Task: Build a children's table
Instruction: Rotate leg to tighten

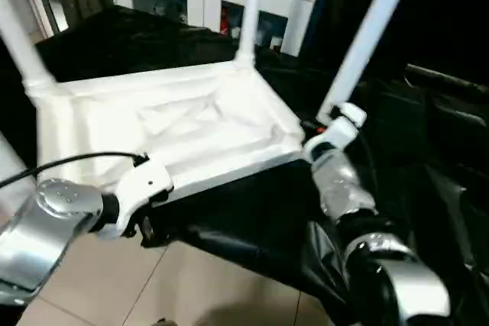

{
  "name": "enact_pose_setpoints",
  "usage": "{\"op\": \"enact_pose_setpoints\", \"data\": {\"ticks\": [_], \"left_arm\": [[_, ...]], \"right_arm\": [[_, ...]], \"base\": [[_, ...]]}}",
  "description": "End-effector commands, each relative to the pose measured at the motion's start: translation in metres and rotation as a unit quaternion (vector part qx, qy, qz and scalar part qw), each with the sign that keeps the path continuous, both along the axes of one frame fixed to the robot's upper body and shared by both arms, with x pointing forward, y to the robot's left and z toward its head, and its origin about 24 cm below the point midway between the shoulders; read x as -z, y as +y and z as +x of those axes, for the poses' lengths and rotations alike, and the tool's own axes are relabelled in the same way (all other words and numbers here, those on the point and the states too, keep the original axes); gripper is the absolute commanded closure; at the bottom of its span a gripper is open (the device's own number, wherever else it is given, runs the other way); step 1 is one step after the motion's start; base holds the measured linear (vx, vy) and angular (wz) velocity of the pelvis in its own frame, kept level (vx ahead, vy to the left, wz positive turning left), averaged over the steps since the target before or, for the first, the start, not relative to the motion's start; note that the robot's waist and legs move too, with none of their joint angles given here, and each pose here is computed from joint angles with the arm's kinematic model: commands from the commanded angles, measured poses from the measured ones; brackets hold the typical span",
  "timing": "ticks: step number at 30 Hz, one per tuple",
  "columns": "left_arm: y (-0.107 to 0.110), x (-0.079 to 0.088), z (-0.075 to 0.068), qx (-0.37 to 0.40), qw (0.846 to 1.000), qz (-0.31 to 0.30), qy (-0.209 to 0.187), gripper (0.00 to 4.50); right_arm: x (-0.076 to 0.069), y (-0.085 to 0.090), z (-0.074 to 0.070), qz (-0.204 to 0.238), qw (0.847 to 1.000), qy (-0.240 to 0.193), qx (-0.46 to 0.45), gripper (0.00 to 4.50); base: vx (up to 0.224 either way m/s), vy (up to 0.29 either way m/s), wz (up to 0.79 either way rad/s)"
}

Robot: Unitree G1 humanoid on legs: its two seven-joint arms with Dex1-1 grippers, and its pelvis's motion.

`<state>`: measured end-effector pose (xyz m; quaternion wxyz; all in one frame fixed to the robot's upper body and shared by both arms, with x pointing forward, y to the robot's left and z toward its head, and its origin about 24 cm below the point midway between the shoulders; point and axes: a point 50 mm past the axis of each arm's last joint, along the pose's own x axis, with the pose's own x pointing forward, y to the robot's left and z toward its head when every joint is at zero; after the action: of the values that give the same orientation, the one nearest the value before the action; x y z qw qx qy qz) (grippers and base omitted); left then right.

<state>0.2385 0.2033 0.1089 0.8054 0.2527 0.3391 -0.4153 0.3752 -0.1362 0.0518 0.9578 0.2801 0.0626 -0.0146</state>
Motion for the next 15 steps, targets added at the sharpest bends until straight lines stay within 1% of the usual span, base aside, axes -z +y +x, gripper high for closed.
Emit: {"op": "enact_pose_setpoints", "data": {"ticks": [1,2,7,8,9,10,11,12,13,14,15], "left_arm": [[0.005,-0.009,0.004,-0.01,1.0,0.011,-0.023,0.0],[0.006,-0.01,0.003,-0.01,1.0,0.011,-0.023,0.0],[0.005,-0.009,0.005,-0.01,1.0,0.012,-0.027,0.0],[0.005,-0.009,0.005,-0.01,1.0,0.012,-0.027,0.0],[0.003,-0.008,0.006,-0.007,1.0,0.01,-0.027,0.0],[0.003,-0.008,0.006,-0.007,1.0,0.01,-0.027,0.0],[-0.002,-0.005,0.009,0.001,0.999,0.005,-0.034,0.0],[-0.004,-0.004,0.012,0.004,0.999,0.004,-0.041,0.0],[-0.004,-0.004,0.012,0.004,0.999,0.004,-0.041,0.0],[-0.005,-0.004,0.013,0.005,0.999,0.005,-0.045,0.0],[-0.005,-0.004,0.014,0.005,0.999,0.004,-0.046,0.0]], "right_arm": [[-0.008,-0.033,0.003,-0.001,0.998,-0.011,0.069,4.47],[-0.009,-0.043,0.003,-0.01,0.996,-0.014,0.083,4.47],[-0.013,-0.054,0.004,-0.018,0.994,-0.018,0.102,4.47],[-0.013,-0.054,0.004,-0.018,0.994,-0.018,0.102,4.47],[-0.014,-0.062,0.003,-0.021,0.993,-0.019,0.114,4.47],[-0.014,-0.062,0.003,-0.021,0.993,-0.019,0.114,4.47],[-0.017,-0.085,0.0,-0.043,0.988,-0.023,0.147,4.47],[-0.019,-0.095,-0.001,-0.05,0.985,-0.026,0.16,4.47],[-0.019,-0.095,-0.001,-0.05,0.985,-0.026,0.16,4.47],[-0.02,-0.1,-0.002,-0.054,0.984,-0.027,0.168,4.47],[-0.02,-0.101,-0.002,-0.054,0.984,-0.028,0.17,4.47]], "base": [[0.0,0.0,0.0],[0.0,0.0,0.0],[0.0,0.0,0.0],[0.0,0.0,0.0],[0.0,0.0,0.0],[0.0,0.0,0.0],[0.0,0.0,0.0],[0.0,0.0,0.0],[0.0,0.0,0.0],[0.0,0.0,0.0],[0.0,0.0,0.0]]}}
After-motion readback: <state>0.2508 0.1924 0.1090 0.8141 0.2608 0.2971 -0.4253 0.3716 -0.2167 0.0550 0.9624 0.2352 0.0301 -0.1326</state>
